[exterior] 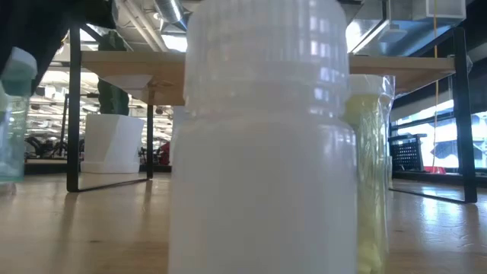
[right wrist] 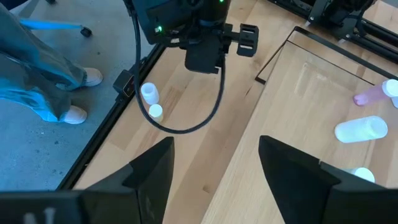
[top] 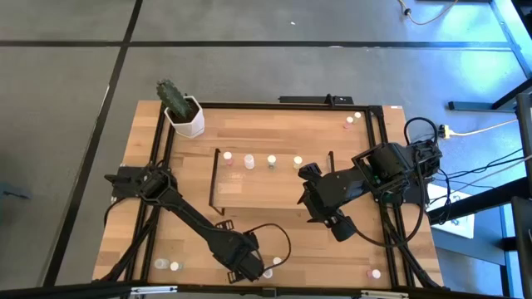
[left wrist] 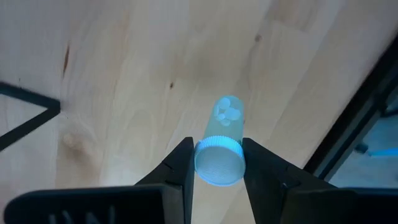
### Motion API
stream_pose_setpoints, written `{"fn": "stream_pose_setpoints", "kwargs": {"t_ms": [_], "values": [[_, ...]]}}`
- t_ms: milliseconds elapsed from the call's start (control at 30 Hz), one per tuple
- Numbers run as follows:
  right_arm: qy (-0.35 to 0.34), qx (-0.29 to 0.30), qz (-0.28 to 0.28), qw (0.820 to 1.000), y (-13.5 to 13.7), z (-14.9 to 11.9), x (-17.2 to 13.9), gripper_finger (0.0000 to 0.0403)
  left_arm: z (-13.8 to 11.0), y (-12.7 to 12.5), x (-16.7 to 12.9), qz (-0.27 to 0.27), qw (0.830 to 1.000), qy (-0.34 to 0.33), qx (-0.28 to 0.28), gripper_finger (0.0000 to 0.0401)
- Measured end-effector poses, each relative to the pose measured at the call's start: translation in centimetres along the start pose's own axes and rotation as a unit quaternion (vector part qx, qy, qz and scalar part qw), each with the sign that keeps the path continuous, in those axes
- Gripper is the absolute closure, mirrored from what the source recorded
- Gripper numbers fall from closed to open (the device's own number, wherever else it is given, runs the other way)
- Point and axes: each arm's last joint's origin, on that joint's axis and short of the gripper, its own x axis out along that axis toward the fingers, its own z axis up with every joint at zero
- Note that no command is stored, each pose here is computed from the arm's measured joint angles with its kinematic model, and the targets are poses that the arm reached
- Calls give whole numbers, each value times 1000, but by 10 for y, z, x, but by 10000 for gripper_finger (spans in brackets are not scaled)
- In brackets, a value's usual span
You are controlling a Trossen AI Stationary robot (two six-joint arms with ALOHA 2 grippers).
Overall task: Pick and place medicine bottles onto shelf by color
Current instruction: Put the top blue pill bottle on the shelf aligned with the other blue pill bottle
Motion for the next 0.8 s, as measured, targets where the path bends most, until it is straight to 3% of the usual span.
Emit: {"fn": "stream_pose_setpoints", "kwargs": {"t_ms": [700,800], "values": [[0,-15,2,1000,0,0,0,166,-1,3,6,17,999,-1,-51,306],[-3,-20,29,999,1,0,0,166,-1,3,6,18,998,-3,-62,306]]}}
